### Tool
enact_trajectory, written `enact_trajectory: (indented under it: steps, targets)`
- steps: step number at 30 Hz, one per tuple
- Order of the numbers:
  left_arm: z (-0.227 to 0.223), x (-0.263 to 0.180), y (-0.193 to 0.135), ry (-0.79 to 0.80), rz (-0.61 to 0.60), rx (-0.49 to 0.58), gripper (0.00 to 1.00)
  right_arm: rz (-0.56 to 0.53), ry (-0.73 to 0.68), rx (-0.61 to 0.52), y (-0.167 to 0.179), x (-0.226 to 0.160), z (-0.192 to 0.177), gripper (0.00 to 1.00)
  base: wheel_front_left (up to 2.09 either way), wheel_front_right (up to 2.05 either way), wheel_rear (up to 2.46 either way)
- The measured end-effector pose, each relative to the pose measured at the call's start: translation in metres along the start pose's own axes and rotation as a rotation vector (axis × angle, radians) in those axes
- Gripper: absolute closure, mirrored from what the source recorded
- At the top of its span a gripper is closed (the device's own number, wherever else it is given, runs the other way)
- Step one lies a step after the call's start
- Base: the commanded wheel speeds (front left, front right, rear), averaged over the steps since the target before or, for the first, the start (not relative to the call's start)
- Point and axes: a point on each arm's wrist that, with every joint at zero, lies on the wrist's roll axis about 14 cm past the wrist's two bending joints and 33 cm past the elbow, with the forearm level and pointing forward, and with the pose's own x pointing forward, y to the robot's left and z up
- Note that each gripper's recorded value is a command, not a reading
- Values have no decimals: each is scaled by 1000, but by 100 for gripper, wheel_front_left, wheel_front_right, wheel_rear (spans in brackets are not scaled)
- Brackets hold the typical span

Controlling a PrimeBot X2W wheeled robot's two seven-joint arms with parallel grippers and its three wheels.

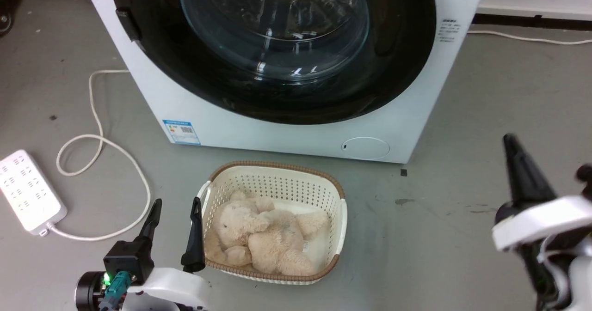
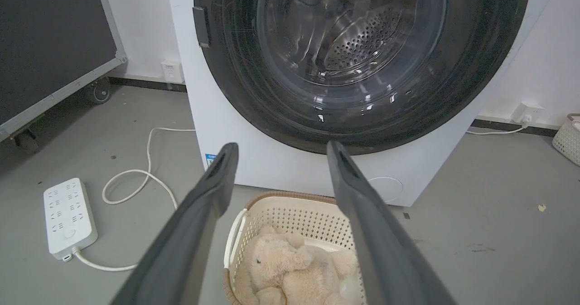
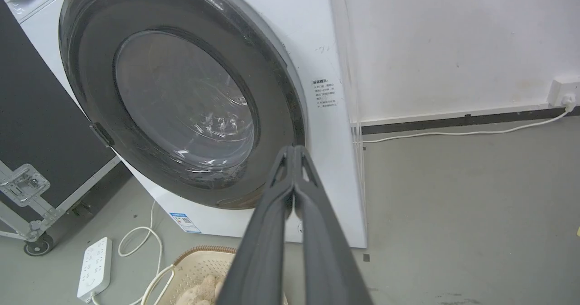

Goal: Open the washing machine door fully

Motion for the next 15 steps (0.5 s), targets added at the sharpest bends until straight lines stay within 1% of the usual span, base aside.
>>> enact_trajectory:
  steps: [11, 15]
  targets:
    - [-3, 4, 15, -2, 51, -23, 0, -20, 47, 163, -8, 58, 7, 100, 0, 0, 0]
    - [-5, 4, 23, 0, 76, -29, 0, -24, 72, 225, -8, 80, 2, 100, 0, 0, 0]
